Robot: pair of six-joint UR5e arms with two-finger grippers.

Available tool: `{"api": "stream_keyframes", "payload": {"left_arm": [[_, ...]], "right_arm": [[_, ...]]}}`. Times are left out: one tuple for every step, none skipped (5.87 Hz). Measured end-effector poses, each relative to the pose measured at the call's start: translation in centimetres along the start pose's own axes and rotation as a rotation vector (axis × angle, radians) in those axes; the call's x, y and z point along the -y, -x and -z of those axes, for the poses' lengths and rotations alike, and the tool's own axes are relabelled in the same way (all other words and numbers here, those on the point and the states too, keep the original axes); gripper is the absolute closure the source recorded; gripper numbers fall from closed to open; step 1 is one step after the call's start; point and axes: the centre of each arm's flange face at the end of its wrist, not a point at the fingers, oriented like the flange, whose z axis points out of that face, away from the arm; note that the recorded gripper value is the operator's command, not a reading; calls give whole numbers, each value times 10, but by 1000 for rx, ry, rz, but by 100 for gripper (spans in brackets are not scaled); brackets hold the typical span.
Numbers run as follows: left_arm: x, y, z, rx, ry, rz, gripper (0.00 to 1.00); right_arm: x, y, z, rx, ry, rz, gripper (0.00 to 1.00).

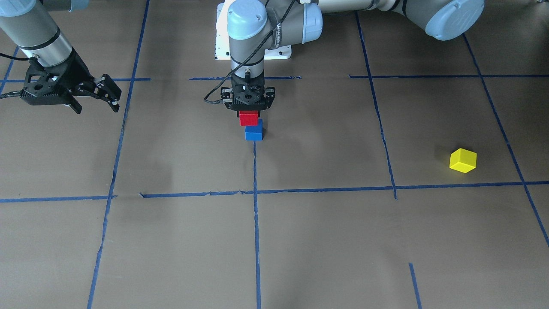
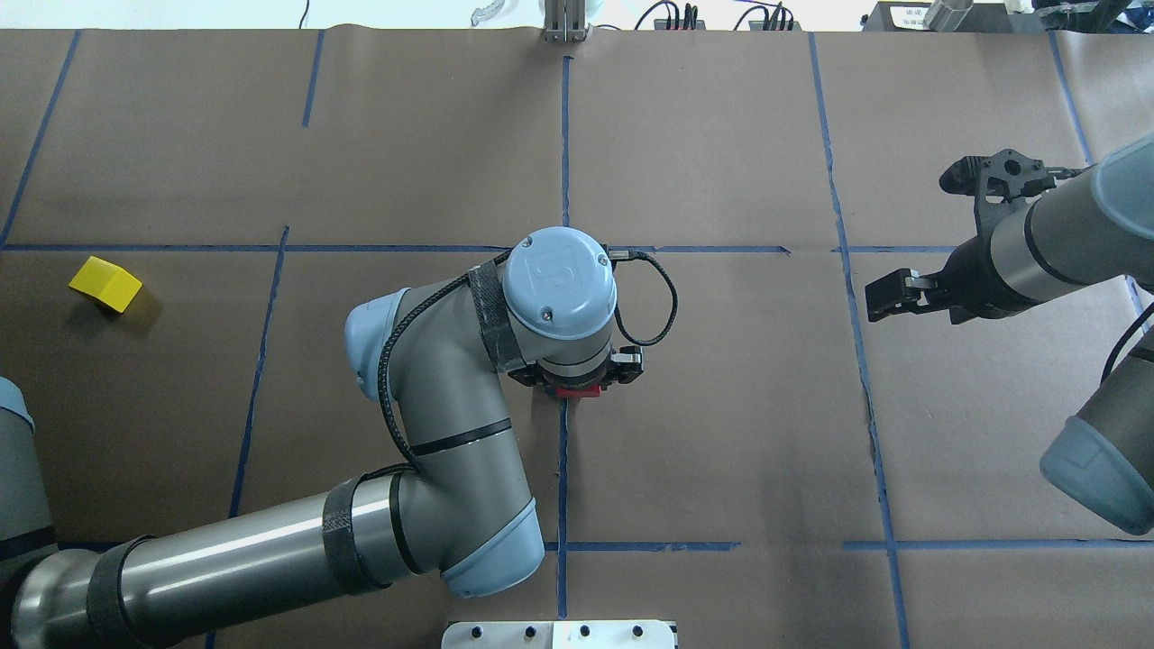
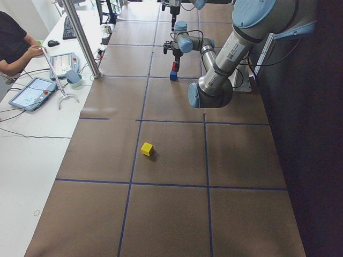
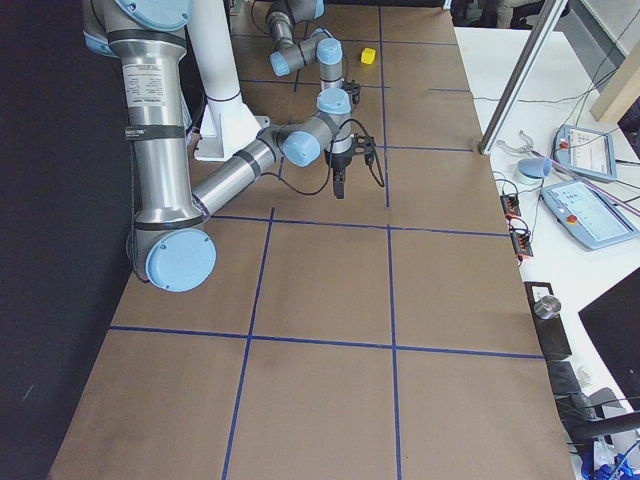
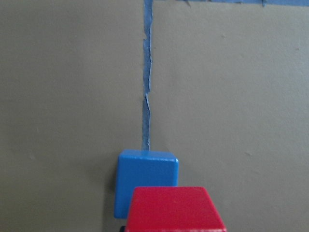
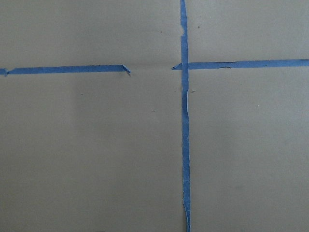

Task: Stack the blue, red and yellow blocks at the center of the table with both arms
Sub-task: 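Lower the red cube onto the blue cube and open the left gripper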

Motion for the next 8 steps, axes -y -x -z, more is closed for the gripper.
{"api": "stream_keyframes", "payload": {"left_arm": [[2,1,-3,8,-3,2,100],[4,2,-7,17,-6,3,100],[6,3,-8,23,-12,-7,100],[8,4,-8,27,-18,-22,100],[11,5,-8,28,-22,-26,94],[13,6,-7,29,-25,-25,92],[14,7,-8,31,-25,-25,88],[14,7,-9,31,-24,-24,73]], "right_arm": [[0,0,-1,-1,1,0,0],[0,0,-2,-3,2,0,0],[0,0,-3,-5,2,0,0],[0,-1,-4,-7,3,-1,0],[0,-1,-6,-10,4,-2,0],[1,-1,-8,-13,5,-3,0],[2,-1,-8,-13,5,-3,0],[2,0,-9,-13,6,-2,0]]}}
